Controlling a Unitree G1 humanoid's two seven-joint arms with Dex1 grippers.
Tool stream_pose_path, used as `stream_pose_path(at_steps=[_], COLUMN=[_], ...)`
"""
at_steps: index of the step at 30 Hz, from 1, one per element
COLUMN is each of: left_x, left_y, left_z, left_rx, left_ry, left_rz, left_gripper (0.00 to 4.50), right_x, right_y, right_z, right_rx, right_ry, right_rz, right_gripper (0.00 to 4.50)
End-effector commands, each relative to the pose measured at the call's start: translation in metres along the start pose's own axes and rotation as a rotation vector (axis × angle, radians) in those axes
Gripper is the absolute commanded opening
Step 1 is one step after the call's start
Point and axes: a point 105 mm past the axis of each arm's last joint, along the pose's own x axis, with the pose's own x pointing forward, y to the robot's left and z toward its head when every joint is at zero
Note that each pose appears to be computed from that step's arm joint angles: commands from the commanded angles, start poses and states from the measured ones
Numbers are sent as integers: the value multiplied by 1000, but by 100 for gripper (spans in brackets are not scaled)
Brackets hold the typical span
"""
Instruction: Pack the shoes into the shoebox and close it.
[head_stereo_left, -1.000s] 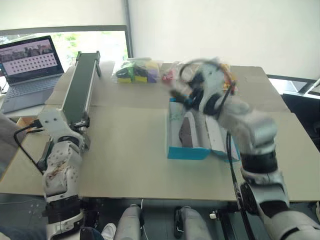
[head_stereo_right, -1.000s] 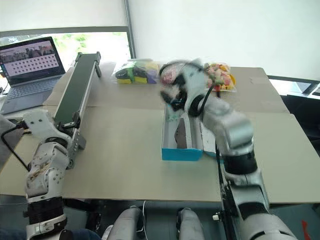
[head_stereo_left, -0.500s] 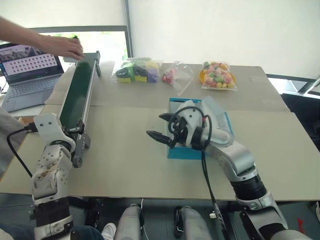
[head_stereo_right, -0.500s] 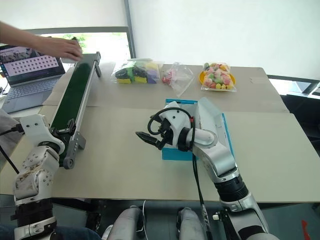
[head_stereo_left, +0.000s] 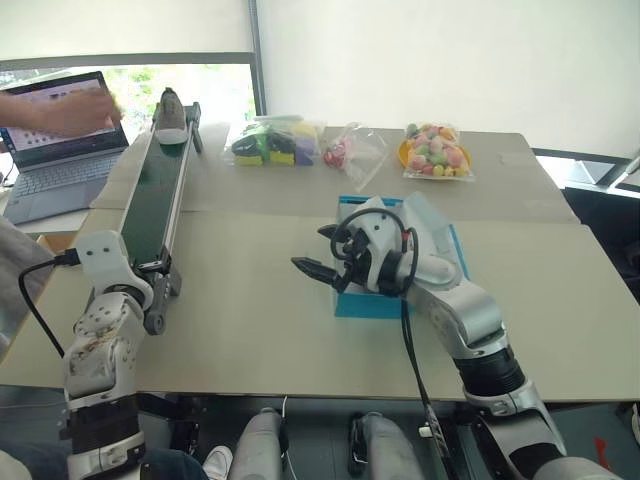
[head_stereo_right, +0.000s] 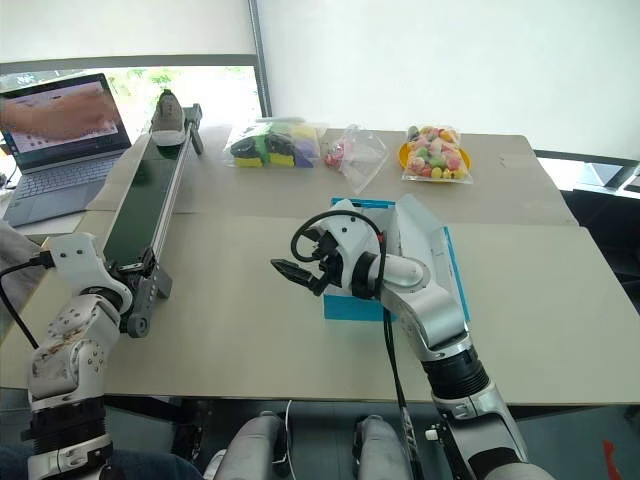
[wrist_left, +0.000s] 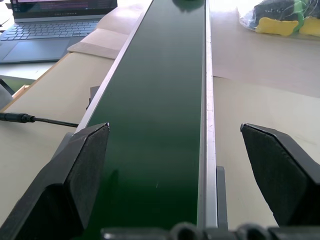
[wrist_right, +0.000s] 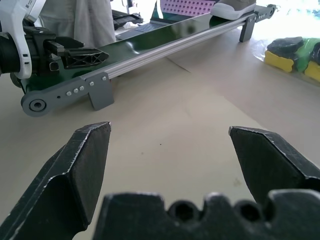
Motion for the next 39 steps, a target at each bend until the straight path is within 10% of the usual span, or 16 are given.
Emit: stream_pose_path(at_steps=[1,39], left_x=[0,-2], left_y=[3,5], left_z=[9,9], left_rx=[22,21], left_ry=[-26,-27], left_rz=[7,17], left_gripper=[450,450], right_x=[-2,0], right_y=[0,0], right_z=[19,21], right_rx=[-16,7], right_ry=[-60,-62], right_rz=[2,-16], right_gripper=[448,448])
